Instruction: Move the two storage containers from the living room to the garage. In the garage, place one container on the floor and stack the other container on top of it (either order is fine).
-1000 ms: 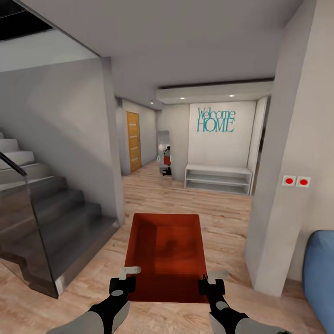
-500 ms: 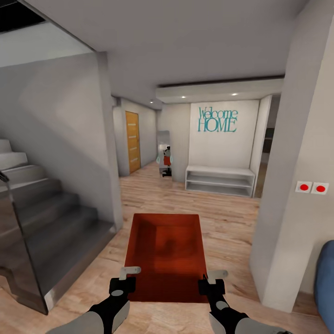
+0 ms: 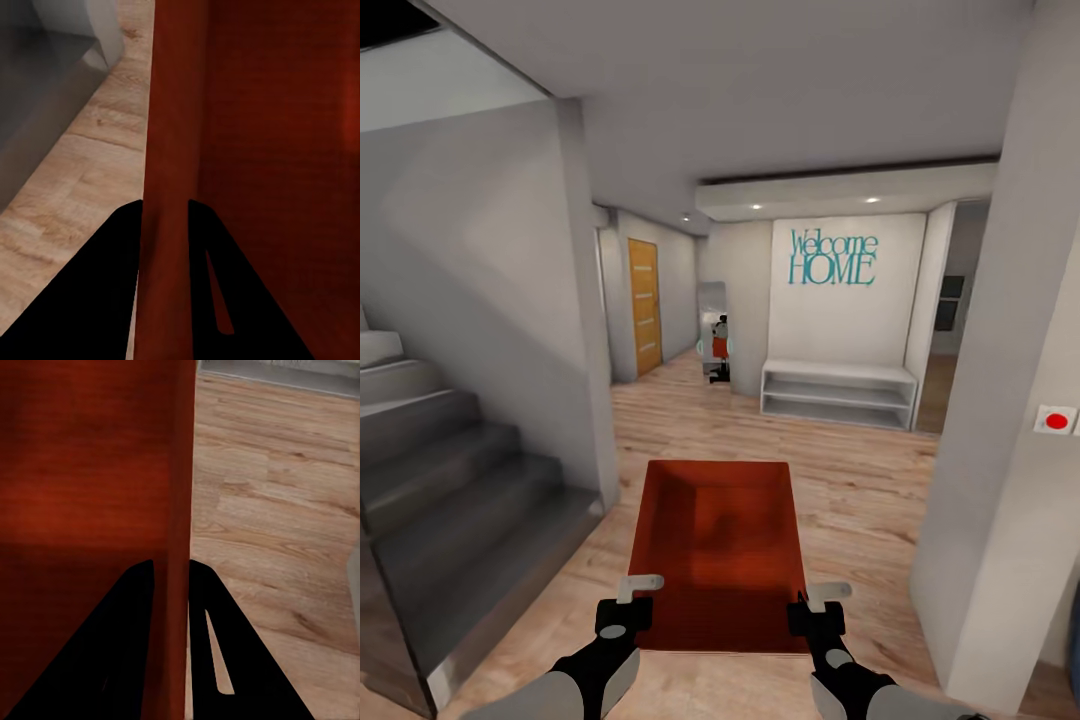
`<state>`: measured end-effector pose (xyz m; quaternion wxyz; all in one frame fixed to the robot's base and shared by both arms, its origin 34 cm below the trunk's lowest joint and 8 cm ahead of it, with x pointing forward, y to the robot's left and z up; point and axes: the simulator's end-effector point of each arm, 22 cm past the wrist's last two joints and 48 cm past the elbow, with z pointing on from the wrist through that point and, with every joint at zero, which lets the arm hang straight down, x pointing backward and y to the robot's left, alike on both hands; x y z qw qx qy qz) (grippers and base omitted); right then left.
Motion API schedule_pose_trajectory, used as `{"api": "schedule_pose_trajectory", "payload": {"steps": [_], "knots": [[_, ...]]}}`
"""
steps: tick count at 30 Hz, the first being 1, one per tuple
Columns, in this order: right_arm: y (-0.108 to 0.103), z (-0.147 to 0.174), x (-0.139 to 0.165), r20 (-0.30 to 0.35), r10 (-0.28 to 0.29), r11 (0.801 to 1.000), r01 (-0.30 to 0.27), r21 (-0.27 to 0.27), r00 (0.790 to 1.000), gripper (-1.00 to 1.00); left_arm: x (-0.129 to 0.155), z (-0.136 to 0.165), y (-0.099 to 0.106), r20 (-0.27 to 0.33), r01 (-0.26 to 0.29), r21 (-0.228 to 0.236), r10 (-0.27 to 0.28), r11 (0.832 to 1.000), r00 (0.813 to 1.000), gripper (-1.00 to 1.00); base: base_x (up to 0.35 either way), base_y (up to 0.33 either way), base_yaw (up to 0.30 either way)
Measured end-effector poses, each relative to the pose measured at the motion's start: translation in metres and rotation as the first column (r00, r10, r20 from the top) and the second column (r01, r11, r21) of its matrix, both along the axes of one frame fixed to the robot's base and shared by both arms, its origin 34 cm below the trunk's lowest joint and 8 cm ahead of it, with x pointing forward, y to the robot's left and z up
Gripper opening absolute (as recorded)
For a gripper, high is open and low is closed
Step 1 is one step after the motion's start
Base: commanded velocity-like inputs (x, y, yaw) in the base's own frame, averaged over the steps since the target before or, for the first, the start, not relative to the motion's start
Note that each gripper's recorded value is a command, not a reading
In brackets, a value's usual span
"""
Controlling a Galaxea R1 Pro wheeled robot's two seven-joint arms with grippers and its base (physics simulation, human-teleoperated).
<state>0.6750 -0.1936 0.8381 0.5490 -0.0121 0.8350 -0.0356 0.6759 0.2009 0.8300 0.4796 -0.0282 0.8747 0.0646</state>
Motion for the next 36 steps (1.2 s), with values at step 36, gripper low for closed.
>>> {"api": "schedule_pose_trajectory", "payload": {"steps": [36], "knots": [[0.0003, -0.0001, -0.0003, 0.001, -0.003, 1.000, 0.003, 0.003, 1.000, -1.00, 0.0003, 0.0004, 0.0002, 0.001, 0.001, 0.003, -0.001, 1.000, 1.000, -1.00, 0.325, 0.000, 0.000]]}}
